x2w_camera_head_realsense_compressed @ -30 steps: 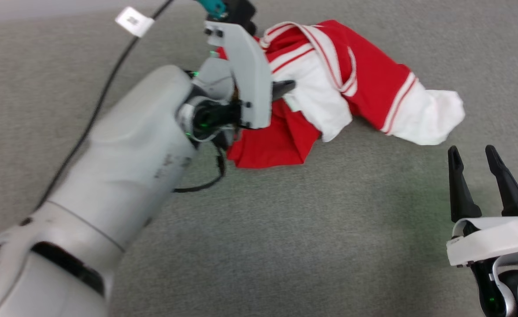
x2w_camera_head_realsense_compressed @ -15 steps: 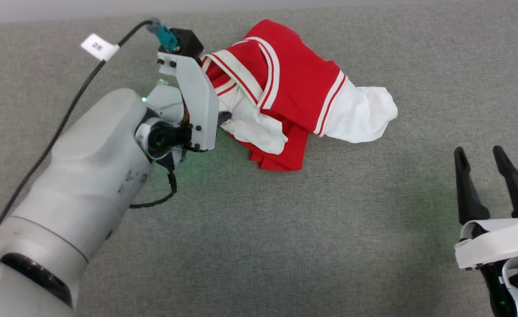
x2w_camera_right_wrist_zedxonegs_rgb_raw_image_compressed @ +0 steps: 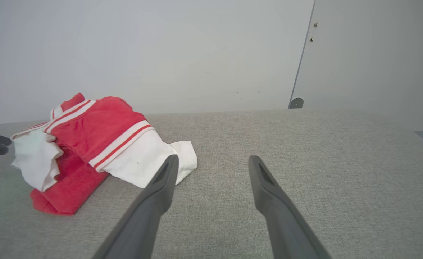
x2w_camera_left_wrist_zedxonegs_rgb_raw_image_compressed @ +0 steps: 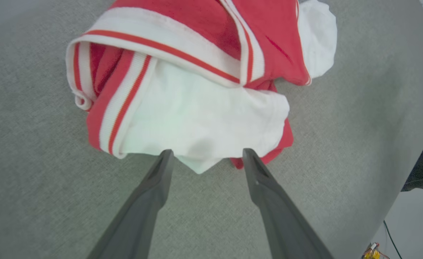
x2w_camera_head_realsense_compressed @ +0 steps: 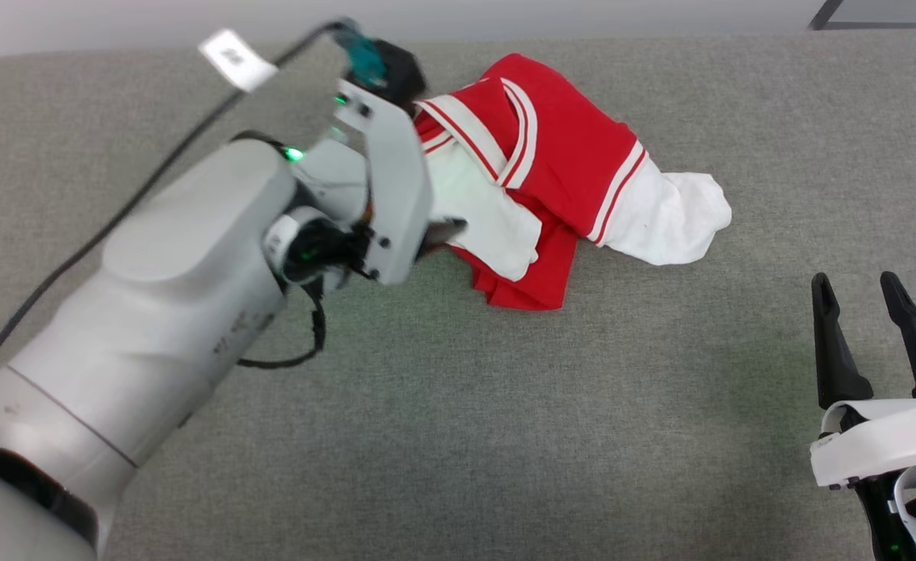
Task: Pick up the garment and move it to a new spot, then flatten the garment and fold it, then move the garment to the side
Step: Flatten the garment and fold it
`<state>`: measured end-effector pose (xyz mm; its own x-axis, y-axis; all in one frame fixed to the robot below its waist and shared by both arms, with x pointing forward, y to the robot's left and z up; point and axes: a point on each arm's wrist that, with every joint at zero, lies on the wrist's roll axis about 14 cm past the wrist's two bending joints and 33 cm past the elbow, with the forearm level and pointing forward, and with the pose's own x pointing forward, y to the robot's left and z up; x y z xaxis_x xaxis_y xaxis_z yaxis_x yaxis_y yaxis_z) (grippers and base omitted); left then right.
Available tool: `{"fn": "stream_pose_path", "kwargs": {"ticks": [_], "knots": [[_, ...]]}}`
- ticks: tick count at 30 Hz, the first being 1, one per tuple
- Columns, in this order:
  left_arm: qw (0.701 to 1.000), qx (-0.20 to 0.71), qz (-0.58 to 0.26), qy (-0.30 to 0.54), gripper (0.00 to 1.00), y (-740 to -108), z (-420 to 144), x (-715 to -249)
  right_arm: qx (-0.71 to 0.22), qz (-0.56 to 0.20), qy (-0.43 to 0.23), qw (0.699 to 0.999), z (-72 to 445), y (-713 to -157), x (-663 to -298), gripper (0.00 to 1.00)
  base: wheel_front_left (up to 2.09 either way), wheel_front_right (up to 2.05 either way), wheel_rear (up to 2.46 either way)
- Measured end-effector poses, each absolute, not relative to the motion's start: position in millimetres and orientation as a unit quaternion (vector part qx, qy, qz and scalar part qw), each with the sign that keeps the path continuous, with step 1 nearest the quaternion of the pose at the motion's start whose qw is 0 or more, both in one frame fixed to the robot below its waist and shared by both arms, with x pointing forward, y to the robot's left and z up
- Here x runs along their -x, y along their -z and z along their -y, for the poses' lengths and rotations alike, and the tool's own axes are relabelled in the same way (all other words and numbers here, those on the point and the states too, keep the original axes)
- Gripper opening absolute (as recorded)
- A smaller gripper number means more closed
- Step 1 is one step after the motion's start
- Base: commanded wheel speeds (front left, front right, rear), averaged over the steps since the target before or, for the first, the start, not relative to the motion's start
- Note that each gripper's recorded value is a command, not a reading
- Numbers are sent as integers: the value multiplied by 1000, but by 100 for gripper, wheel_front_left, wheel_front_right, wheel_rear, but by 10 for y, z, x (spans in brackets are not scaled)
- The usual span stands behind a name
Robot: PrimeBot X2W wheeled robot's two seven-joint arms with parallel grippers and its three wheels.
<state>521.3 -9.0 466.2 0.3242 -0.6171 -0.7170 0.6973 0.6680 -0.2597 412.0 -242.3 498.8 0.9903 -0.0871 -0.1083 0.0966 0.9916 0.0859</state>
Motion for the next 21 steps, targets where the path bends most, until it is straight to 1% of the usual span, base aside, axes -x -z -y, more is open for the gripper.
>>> {"fn": "stream_pose_path", "kwargs": {"ticks": [5,10,15,21], "knots": [[789,-82,-414,446,100,-4752,308,-4977,-46,-50,45,997,2413,-5001,-4113,100,0,0,0],[779,-87,-415,463,100,-4777,487,-4847,-47,-55,54,996,2458,-4957,-4075,100,0,0,0],[780,-82,-437,441,100,-4600,508,-4881,-51,-56,56,996,2461,-4910,-4097,100,0,0,0],[788,-67,-438,428,100,-4455,643,-4985,-52,-61,66,995,2520,-4842,-4102,100,0,0,0]]}}
